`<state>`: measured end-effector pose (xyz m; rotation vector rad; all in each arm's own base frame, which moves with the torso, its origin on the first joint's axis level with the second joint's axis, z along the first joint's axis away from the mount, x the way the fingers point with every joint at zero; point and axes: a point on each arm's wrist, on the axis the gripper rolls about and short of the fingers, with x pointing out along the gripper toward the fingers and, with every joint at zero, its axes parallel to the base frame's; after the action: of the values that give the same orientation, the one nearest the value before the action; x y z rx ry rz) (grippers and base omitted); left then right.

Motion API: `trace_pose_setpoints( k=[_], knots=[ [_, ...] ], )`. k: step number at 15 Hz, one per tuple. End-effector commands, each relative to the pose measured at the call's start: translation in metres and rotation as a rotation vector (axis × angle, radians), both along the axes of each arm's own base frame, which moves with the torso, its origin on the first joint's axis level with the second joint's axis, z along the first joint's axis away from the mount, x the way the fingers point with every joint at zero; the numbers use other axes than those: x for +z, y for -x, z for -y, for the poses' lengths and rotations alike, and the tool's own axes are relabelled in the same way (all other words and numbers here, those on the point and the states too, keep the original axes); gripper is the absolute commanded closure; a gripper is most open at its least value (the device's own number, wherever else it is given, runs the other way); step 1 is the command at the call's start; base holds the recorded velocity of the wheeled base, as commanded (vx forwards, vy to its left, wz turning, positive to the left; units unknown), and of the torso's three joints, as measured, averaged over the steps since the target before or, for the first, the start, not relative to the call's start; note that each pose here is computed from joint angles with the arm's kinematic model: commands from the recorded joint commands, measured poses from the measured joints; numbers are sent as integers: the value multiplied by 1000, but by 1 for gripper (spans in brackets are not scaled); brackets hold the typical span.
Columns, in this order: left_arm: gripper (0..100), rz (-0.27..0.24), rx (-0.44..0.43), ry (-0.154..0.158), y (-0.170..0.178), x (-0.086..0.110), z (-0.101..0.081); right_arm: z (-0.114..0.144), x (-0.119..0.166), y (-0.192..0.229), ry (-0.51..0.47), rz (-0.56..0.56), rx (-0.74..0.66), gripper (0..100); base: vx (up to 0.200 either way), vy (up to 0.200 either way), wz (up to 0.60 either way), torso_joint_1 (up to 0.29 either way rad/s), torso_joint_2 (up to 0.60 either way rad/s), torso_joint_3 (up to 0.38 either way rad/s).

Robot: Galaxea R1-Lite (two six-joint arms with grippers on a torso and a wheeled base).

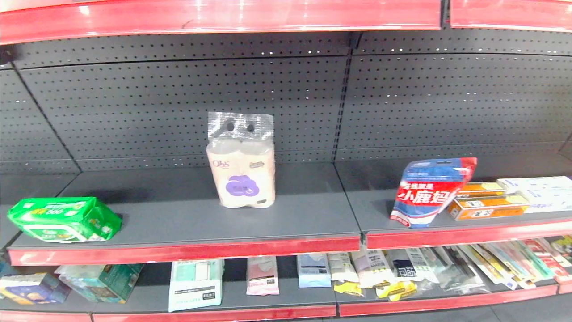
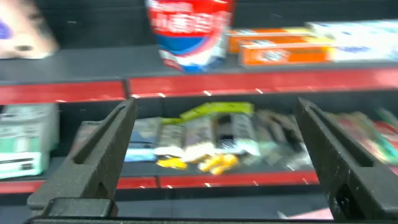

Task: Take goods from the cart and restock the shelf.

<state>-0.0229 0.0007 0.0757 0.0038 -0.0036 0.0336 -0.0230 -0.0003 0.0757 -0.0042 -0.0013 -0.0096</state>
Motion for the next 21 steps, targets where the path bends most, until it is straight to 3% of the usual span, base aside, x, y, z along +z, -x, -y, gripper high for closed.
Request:
trace_pose_setpoints(
  k=[1,16,21],
  knots=[
    [0,-1,0,-1,0,0,0,0,0,0,0,-1,0,0,0,0,-600,-2,7,2],
    [0,-1,0,-1,0,0,0,0,0,0,0,-1,2,0,0,0,-600,3,3,2],
    [0,-1,0,1,0,0,0,0,0,0,-1,-6,5,0,0,0,0,0,0,0]
  ],
)
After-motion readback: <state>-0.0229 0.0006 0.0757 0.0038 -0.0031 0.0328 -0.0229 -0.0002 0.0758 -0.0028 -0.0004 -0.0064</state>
